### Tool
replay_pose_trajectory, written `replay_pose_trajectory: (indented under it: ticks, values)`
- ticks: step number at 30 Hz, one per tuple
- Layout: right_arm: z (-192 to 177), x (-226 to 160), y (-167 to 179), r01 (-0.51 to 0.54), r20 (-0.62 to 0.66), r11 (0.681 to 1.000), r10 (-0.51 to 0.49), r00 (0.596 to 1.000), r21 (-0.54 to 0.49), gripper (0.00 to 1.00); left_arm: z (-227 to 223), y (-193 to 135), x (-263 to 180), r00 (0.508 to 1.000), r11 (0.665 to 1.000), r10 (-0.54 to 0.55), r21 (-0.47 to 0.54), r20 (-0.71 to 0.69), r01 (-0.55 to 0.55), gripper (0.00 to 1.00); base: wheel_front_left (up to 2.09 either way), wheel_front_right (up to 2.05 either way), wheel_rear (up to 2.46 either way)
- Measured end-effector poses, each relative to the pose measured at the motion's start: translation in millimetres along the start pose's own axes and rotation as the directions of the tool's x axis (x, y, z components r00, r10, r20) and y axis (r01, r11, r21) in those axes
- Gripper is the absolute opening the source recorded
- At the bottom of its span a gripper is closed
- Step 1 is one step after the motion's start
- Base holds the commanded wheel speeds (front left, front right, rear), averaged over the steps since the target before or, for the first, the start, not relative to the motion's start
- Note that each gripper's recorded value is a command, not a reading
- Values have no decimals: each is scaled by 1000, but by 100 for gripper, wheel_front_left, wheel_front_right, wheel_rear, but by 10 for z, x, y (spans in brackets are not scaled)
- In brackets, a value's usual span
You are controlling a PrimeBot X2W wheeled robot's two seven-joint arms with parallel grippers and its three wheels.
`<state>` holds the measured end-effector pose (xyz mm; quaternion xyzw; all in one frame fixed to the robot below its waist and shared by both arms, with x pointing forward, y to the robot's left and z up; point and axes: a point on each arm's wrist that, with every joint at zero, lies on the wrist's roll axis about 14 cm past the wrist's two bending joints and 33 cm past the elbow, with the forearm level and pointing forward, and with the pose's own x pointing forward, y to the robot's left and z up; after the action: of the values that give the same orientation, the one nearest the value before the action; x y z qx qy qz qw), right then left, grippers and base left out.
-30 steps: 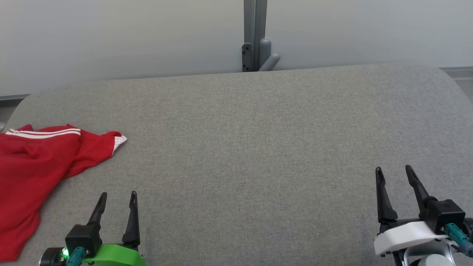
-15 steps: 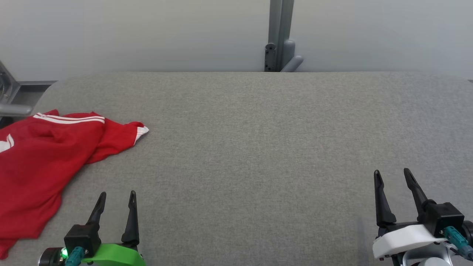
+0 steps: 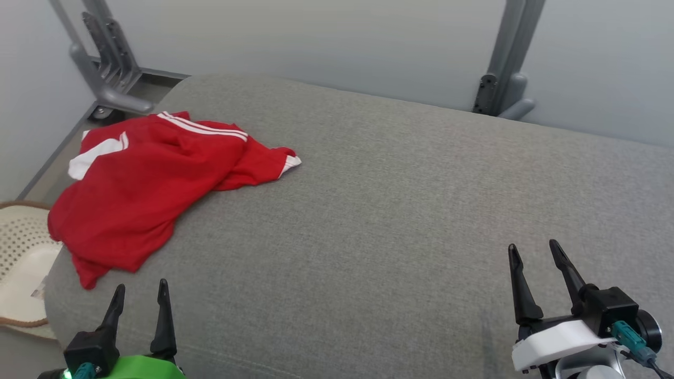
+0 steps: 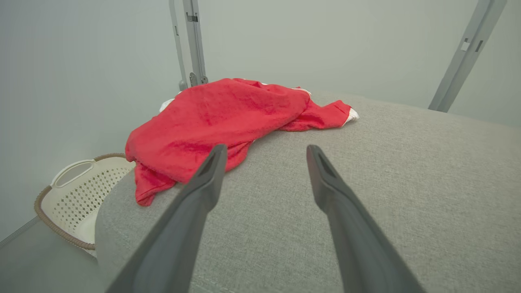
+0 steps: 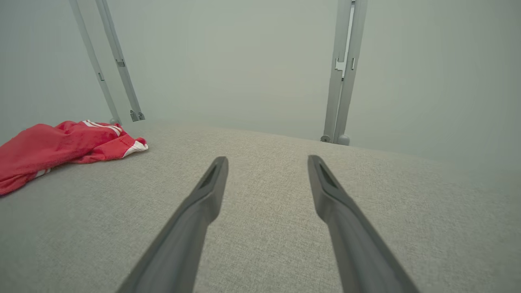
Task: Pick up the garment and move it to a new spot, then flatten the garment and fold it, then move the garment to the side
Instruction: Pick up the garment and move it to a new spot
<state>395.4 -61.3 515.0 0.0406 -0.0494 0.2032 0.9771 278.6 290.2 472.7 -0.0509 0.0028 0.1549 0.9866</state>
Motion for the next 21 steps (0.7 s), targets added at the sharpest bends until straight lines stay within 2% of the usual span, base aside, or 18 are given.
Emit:
replay_pose_trajectory:
  ticks: [6,13,18,21]
  values:
    - [-29,194,350,-109,-1,994,109,994,21,100,-15,356,-250,993,993,116,-9,-2,-116,100,0,0,0]
    - [-88,276,502,-155,-11,987,155,988,34,100,10,511,-333,985,985,173,-13,3,-173,100,0,0,0]
    - [-92,369,482,-156,-1,987,156,988,26,100,125,493,-137,985,985,171,-21,30,-171,100,0,0,0]
    - [-104,517,459,-160,14,987,160,987,7,100,193,456,195,986,987,161,-28,37,-160,100,0,0,0]
